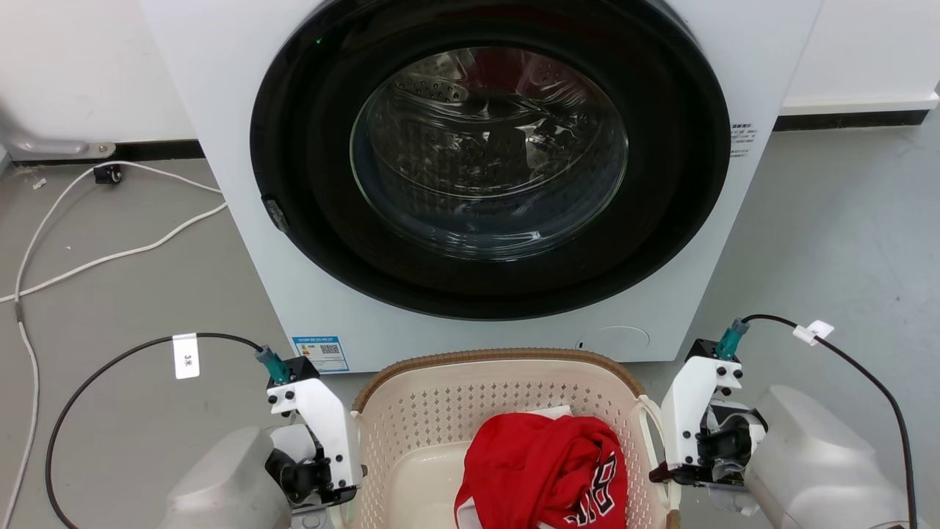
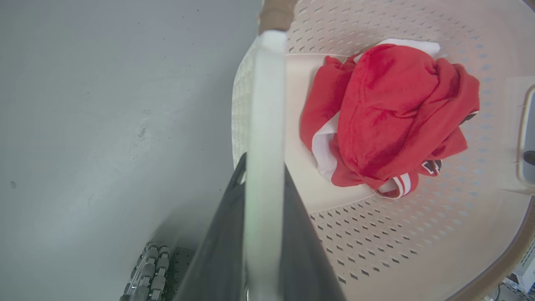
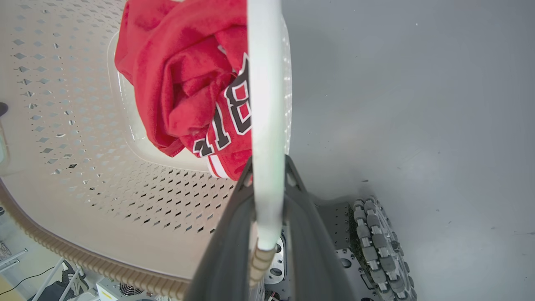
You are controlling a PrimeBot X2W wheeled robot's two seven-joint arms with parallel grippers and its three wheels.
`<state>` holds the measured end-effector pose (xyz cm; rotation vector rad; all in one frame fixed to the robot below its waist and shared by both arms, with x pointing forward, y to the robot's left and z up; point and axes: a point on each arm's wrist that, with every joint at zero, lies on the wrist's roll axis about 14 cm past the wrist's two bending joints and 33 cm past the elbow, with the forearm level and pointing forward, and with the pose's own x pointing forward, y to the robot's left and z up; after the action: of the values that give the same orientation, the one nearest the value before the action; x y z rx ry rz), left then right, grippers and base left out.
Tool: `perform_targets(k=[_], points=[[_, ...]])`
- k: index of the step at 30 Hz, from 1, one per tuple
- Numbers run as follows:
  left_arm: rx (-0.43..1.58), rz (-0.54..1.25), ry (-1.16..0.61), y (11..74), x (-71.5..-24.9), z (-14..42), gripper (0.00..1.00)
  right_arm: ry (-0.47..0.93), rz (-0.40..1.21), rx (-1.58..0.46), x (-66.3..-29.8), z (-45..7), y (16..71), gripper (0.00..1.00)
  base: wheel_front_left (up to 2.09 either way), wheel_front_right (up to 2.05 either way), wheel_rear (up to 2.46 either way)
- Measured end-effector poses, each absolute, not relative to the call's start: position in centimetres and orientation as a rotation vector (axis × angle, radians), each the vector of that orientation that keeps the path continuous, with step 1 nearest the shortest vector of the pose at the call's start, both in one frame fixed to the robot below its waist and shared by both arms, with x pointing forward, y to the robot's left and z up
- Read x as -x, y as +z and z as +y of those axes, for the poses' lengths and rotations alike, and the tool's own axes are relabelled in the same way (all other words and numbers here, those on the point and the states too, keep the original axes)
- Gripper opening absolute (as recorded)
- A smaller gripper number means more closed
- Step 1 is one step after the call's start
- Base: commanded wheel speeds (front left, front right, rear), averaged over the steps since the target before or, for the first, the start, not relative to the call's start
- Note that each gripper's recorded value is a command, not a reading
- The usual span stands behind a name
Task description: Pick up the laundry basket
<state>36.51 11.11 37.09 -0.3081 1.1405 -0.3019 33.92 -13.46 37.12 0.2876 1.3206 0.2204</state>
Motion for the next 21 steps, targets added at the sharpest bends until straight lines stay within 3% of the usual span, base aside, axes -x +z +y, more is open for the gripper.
perform_targets(k=[21], points=[[0.311, 1.142, -0.300, 36.86, -36.43, 11.12, 0.00, 0.216, 1.305, -0.283, -34.11, -13.43, 36.93, 0.00, 0.00, 0.00, 0.00]])
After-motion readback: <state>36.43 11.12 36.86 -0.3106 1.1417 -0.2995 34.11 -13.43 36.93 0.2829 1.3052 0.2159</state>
